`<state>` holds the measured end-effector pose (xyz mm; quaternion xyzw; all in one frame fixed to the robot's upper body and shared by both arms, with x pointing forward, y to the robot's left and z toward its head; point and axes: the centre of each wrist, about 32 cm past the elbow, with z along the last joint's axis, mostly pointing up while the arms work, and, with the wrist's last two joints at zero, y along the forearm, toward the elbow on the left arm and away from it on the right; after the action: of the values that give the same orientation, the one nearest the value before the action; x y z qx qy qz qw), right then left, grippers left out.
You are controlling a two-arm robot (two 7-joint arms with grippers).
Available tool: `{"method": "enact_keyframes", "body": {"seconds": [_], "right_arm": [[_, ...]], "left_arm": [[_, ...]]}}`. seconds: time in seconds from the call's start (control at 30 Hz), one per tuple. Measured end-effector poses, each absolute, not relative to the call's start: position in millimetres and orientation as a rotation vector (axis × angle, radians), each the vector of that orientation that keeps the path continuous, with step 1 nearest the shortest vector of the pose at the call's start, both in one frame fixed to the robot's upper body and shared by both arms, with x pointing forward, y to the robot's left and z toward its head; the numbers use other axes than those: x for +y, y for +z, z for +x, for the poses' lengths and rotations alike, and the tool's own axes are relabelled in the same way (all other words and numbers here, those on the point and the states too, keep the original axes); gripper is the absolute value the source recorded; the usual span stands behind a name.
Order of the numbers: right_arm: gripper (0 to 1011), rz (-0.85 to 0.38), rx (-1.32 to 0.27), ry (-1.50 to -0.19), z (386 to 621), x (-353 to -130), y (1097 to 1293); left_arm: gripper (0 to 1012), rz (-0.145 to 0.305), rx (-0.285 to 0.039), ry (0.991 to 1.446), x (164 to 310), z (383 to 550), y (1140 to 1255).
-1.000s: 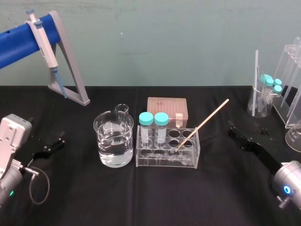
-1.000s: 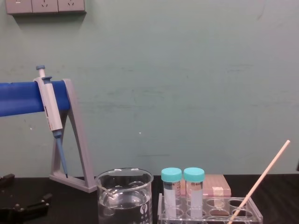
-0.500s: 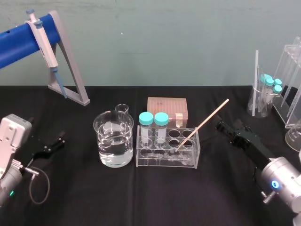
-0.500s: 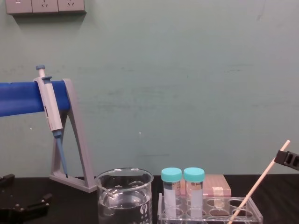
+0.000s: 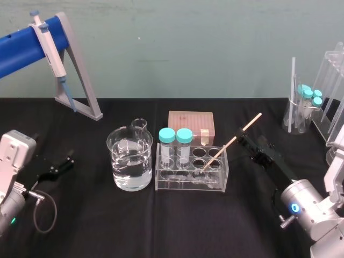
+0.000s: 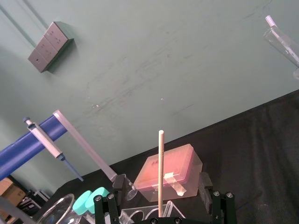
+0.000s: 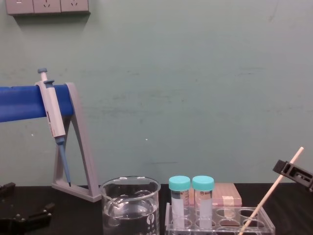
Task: Hold the thermometer with one hand and immerse one end into the beaker, then reinsert it into the test tube rack.
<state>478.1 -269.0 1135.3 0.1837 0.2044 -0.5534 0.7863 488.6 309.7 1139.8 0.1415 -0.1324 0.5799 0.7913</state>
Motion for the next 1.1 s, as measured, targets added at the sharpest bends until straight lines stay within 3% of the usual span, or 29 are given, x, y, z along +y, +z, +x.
{"method": "enact_keyframes", "body": {"seconds": [0.87, 1.1], "right_arm": [[1000, 0.388, 0.436, -1.213, 507, -251, 1129.1], [863, 0.404, 0.444, -1.219, 510, -249, 1128.9]], "left_arm": [[1004, 0.304, -0.285, 1.248, 309.7, 488.6, 1139.8], [1004, 0.304, -0.285, 1.248, 309.7, 488.6, 1139.8]]}}
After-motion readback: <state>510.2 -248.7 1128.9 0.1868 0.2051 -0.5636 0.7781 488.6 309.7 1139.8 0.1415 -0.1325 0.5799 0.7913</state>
